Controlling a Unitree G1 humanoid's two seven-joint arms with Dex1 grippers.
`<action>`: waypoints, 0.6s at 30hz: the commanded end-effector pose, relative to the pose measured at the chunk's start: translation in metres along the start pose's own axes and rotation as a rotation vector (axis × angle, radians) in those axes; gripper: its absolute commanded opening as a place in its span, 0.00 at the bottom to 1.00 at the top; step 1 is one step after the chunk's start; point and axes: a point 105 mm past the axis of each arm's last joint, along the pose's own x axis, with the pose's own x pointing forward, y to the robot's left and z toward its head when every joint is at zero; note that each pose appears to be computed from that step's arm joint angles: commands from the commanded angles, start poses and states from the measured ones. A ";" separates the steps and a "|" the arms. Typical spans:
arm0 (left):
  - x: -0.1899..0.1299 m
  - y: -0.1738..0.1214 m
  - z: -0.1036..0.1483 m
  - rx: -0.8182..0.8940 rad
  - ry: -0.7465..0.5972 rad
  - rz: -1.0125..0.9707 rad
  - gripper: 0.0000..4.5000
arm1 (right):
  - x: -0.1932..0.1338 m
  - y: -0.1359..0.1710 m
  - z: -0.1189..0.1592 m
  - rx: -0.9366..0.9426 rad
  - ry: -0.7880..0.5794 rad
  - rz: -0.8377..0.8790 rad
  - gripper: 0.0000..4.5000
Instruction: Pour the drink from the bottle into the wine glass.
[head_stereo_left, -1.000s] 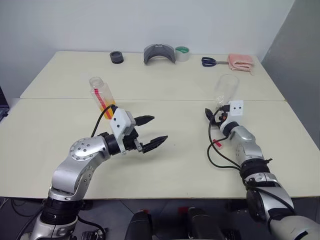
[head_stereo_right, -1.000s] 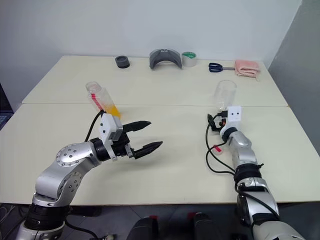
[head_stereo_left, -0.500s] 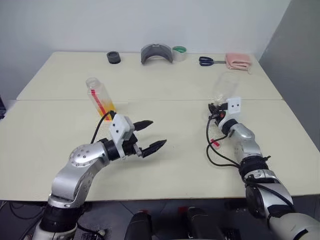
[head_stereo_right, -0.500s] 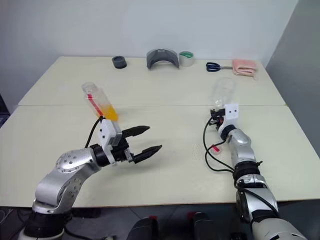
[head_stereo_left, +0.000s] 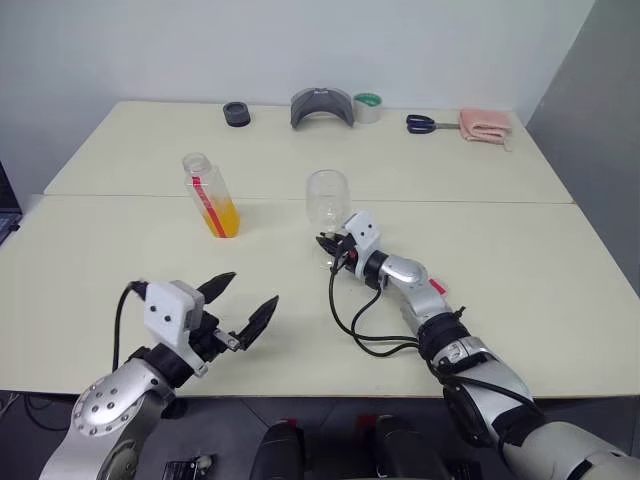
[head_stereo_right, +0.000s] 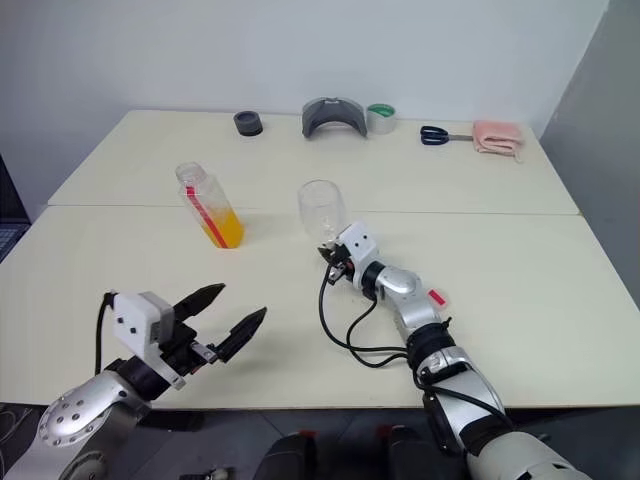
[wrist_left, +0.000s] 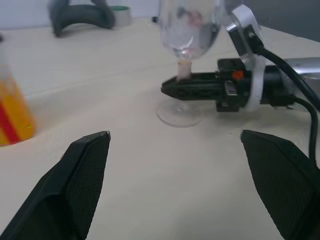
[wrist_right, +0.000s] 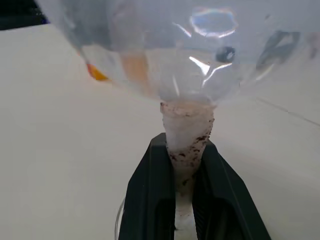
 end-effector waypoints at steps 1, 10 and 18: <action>-0.005 -0.004 0.013 0.026 -0.052 0.019 1.00 | 0.004 -0.002 0.007 -0.038 -0.021 -0.005 0.03; -0.007 0.000 0.004 0.003 -0.043 0.026 1.00 | 0.003 -0.009 0.002 0.009 -0.016 -0.020 0.37; -0.004 0.049 -0.016 -0.023 -0.043 0.180 1.00 | -0.057 -0.027 0.011 -0.014 -0.071 -0.023 1.00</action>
